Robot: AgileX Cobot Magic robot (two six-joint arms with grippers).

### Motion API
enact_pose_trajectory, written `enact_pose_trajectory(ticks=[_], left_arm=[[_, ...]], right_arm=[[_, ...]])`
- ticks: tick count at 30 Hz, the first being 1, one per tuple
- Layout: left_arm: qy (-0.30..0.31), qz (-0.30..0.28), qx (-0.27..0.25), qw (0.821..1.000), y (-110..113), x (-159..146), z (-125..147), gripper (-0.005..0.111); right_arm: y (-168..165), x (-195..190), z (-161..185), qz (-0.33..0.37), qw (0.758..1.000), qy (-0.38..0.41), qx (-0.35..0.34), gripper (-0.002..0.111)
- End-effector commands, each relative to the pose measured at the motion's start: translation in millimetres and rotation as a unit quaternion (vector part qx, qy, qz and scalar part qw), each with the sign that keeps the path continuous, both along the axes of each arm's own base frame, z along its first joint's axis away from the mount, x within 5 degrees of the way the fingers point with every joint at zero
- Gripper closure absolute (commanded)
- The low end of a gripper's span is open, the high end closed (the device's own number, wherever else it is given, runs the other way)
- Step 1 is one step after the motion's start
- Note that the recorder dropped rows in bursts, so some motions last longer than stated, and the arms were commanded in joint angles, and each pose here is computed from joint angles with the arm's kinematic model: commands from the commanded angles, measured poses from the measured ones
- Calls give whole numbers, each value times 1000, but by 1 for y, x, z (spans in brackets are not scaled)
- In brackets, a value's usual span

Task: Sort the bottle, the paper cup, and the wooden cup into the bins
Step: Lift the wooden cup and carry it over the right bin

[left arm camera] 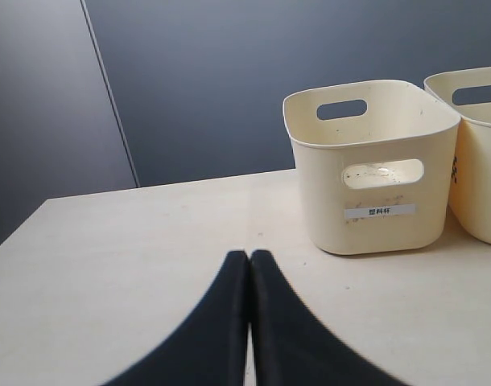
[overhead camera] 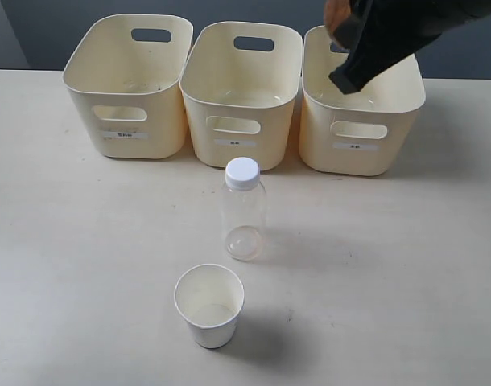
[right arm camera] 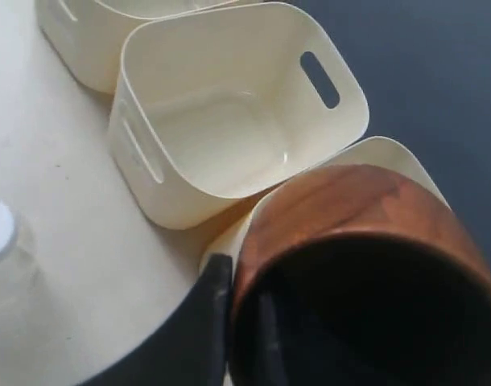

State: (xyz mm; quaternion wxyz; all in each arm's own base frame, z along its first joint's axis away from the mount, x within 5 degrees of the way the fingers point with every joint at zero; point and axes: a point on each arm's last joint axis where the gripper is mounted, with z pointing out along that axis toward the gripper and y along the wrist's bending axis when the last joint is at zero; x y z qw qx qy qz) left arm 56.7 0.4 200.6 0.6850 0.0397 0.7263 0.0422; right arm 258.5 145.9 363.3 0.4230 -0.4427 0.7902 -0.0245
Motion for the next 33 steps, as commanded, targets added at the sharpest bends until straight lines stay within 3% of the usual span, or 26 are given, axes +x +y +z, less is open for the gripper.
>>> enact_pose_trajectory(ticks=[1, 16, 33], left_arm=[[-5, 0, -1, 1000, 0, 0, 0, 107], [-5, 0, -1, 1000, 0, 0, 0, 107], [-5, 0, -1, 1000, 0, 0, 0, 107]], right_arm=[[-7, 27, -5, -36, 999, 6, -6, 109], [-18, 130, -73, -102, 992, 75, -20, 109], [-24, 194, -141, -95, 986, 133, -32, 109]])
